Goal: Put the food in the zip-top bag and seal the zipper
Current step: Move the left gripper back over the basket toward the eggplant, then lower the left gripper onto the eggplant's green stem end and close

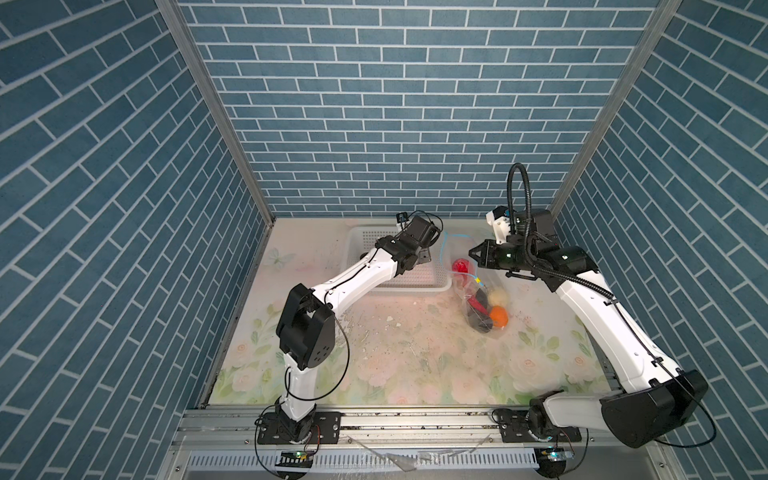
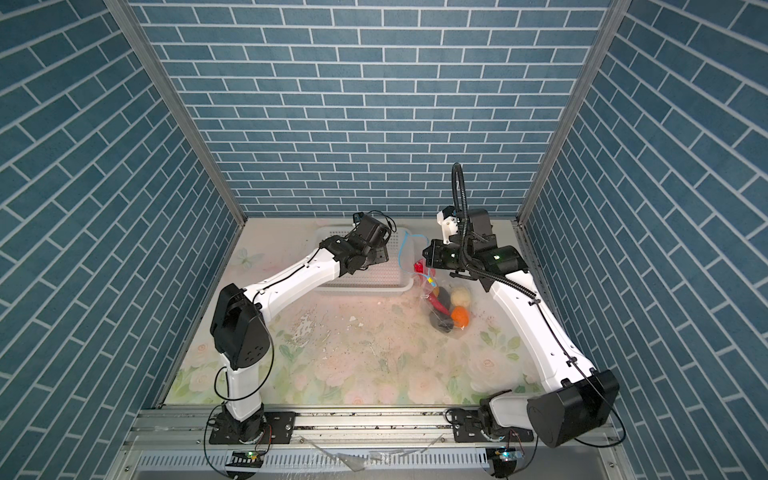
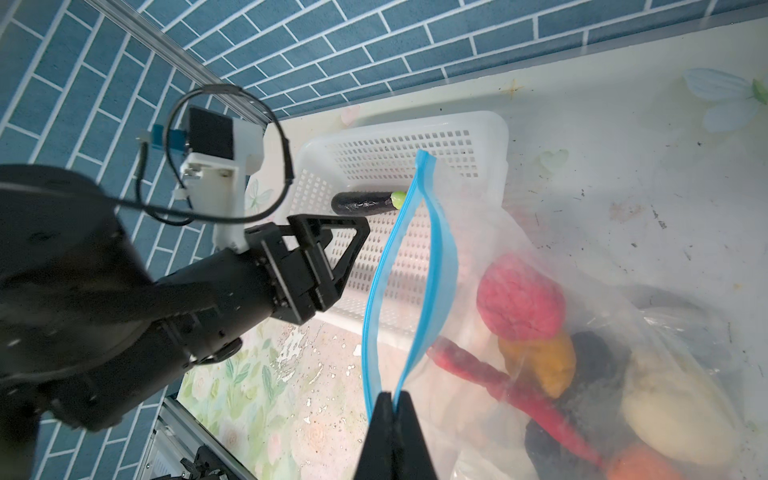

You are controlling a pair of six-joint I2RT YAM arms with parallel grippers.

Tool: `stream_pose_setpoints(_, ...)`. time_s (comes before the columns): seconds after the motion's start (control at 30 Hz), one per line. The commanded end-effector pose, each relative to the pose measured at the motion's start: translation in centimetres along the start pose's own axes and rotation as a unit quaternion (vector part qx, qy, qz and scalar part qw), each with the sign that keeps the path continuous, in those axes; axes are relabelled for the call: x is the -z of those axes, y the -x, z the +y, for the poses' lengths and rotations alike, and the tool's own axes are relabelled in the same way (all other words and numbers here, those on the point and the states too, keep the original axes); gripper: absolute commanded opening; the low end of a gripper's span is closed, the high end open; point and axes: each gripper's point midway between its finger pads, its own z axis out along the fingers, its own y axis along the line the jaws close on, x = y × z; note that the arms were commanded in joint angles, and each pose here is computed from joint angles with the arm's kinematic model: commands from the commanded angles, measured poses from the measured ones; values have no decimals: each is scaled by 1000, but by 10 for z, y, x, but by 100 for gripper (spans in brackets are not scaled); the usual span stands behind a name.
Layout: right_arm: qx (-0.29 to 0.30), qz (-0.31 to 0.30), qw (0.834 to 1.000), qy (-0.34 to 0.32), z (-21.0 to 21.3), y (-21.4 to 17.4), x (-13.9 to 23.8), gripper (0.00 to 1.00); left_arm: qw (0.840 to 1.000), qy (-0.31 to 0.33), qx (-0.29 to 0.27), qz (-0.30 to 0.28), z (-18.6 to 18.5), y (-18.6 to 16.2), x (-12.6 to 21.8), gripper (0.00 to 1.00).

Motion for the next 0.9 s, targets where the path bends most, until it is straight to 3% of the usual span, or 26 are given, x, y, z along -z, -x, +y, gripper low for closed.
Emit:
stream_pose_setpoints(0.0,19,-16,1000,17,7,10,0,0,996,73,43,-7,34,8,-15,68)
stream_pose_setpoints(0.33,16,-1,1000,24,6,8,-11,0,978,169,115,-35,80,18,-66,74)
stream_pose_setpoints(0.5,20,6,1000,23,7,8,-11,0,969,172,177,-23,99,14,-97,75)
stream_pose_setpoints(0.87,11,23,999,31,4,9,-32,0,955,198,221,-14,137,13,-122,75)
